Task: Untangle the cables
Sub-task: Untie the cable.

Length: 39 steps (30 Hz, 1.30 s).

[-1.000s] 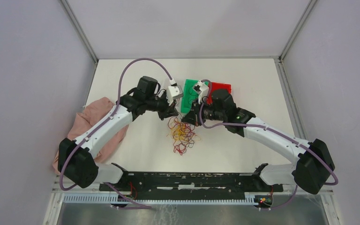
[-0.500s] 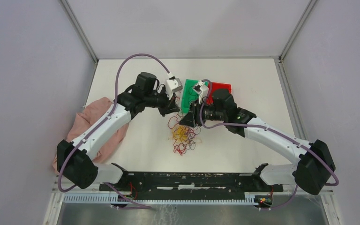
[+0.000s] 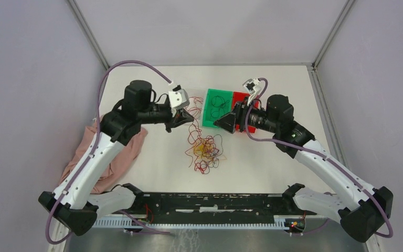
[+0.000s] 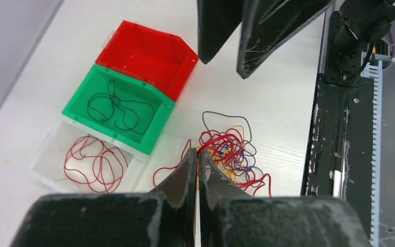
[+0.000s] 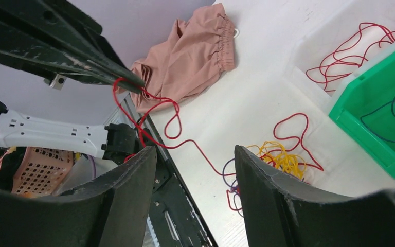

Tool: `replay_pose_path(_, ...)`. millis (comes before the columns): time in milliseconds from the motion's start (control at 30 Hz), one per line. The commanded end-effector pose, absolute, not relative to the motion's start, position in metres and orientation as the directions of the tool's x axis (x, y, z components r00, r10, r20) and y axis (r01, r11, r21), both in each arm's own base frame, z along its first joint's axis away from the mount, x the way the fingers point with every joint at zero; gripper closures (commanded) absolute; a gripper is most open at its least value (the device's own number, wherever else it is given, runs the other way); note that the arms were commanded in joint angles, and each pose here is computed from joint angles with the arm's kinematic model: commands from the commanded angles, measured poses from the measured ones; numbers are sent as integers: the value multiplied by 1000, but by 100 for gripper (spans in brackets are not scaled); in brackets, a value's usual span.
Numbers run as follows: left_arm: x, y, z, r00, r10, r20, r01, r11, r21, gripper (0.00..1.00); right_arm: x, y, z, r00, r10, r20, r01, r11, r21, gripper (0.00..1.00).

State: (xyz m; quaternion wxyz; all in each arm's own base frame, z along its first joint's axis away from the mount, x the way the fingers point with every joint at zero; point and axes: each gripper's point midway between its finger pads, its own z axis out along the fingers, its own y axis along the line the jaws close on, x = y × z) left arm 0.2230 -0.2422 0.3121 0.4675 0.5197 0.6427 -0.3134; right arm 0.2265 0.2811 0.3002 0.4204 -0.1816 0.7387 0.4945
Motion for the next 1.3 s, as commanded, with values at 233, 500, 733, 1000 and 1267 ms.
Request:
replay_pose_path(233,205,-241,361,241,265,-934,935,195,297,97,231,310,336,-516,188,-836,-754,364,547,30)
replay_pose_path(500,203,-243,363,273,258,-927,931,171,322,97,222,348,330,-504,130,-854,-787,338,516,30)
replay_pose_path(733,194,-248,368,276,230,-933,942,130,311,97,238,370,310,-512,130,-849,-765,380,519,28)
replay_pose_path(1000,189,-252,418,300,135,-944,935,152,319,97,249,381,250,-546,86,-833,-729,441,523,28)
replay_pose_path(1267,187,-252,490,349,-9,-937,913,229,338,97,250,367,195,-584,56,-810,-674,521,523,30)
